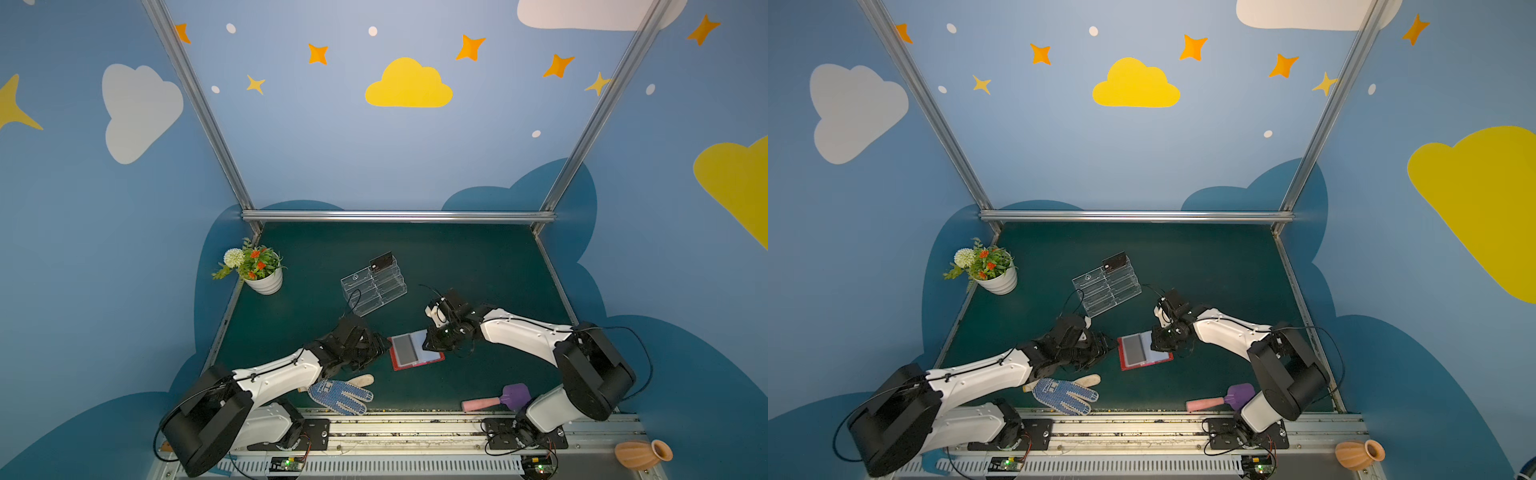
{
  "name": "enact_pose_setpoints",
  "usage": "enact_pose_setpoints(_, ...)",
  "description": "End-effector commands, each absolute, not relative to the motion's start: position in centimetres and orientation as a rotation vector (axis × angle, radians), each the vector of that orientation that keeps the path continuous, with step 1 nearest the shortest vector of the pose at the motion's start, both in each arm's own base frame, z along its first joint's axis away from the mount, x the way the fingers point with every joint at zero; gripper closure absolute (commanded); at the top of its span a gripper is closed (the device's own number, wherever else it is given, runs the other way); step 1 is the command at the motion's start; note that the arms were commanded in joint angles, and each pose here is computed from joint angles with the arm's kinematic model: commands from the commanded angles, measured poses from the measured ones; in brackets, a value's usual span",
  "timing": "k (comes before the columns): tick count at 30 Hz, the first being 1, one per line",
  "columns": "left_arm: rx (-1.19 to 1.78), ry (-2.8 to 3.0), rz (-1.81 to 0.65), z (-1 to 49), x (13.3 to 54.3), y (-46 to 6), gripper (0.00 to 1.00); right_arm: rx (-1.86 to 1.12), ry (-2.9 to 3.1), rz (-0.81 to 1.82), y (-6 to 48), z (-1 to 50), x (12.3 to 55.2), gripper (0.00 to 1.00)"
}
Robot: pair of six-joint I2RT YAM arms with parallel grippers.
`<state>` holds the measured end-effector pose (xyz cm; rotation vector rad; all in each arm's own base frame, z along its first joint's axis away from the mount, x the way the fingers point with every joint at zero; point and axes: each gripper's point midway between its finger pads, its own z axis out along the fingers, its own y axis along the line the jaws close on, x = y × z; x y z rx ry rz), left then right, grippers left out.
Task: Take the credit cards out of the card holder
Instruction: Pick up the card holder from the center of the table.
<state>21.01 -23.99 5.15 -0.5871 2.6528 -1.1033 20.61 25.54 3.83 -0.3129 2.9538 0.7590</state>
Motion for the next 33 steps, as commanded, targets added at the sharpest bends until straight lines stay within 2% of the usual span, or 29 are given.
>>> enact_pose_setpoints(1, -0.619, 2.622, -1.174, 5.2, 21.6, -25.0, 0.42, -0.282, 2.97, 0.712, 24.8, 2.6, 20.9, 0.84)
enact_pose_setpoints(9, -0.625, 2.653, -1.205, 3.2, 21.6, -26.0, 0.49, -0.226, 3.011, 0.681, 23.7, 0.8, 20.2, 0.86)
enact_pose_setpoints(16, -0.542, 2.623, -1.291, 2.3, 21.7, -27.3, 0.6, -0.201, 3.043, 0.673, 23.2, -0.5, 19.4, 0.87)
enact_pose_setpoints(24, -0.476, 2.508, -1.443, 3.6, 22.1, -29.1, 0.64, -0.189, 3.055, 0.682, 23.1, -1.0, 19.2, 0.87)
enact_pose_setpoints(33, -0.473, 2.398, -1.449, 5.4, 22.4, -28.5, 0.62, -0.189, 3.059, 0.679, 22.9, -1.0, 19.1, 0.87)
